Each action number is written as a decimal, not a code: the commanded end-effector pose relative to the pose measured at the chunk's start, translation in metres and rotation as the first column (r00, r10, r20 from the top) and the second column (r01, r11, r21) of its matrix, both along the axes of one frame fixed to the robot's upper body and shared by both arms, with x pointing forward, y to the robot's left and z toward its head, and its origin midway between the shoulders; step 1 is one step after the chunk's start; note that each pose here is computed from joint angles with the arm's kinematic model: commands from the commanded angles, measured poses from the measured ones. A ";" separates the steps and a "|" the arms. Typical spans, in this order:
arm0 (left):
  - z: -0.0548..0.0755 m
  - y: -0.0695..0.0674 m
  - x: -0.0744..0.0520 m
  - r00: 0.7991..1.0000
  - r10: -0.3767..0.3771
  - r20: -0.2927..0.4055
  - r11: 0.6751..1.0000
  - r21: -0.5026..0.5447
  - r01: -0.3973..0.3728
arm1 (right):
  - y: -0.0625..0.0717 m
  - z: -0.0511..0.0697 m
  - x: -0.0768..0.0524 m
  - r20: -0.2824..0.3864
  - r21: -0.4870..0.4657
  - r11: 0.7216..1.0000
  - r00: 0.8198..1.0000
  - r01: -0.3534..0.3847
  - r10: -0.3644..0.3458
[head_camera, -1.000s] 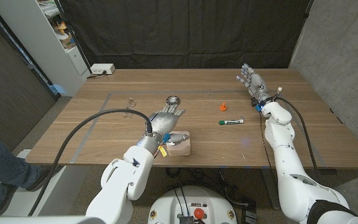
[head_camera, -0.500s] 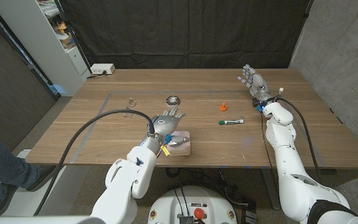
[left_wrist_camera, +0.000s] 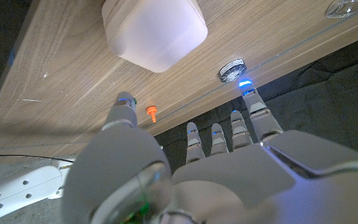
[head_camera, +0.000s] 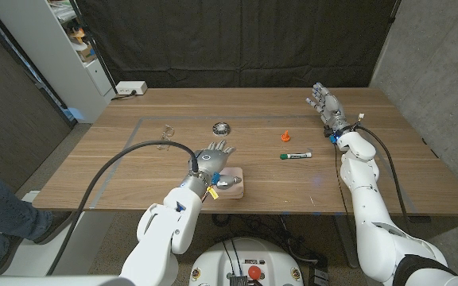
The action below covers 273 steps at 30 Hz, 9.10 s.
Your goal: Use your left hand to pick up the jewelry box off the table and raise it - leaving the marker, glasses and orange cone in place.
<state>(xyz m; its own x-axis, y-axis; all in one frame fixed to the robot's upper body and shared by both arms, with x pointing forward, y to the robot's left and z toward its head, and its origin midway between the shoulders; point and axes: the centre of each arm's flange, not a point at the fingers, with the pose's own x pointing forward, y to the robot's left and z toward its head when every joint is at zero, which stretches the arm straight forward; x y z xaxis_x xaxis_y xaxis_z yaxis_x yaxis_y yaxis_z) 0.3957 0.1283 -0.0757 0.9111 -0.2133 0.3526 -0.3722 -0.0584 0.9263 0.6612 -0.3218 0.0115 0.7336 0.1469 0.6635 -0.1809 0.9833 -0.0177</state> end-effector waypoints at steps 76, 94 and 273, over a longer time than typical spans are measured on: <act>-0.022 -0.020 0.032 0.979 0.045 -0.200 0.999 0.034 -0.039 | -0.028 -0.024 0.002 -0.024 0.052 0.998 0.999 0.034 -0.033; -0.024 -0.022 0.041 0.969 0.053 -0.241 0.998 0.040 -0.045 | -0.028 -0.024 0.004 -0.027 0.054 0.998 0.999 0.036 -0.035; 0.055 0.012 0.059 0.980 -0.008 -0.198 1.000 -0.008 0.007 | -0.010 0.003 0.004 0.000 0.078 0.994 0.997 0.075 -0.075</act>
<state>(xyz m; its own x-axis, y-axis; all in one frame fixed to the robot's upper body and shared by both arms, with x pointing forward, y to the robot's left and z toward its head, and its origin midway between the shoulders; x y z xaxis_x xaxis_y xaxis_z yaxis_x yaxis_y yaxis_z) 0.4551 0.1377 -0.0277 0.9657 -0.2106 0.1517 -0.1649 -0.0466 0.9852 0.6664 -0.3340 0.0100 0.7430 0.0425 0.6679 -0.1101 0.9922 0.0593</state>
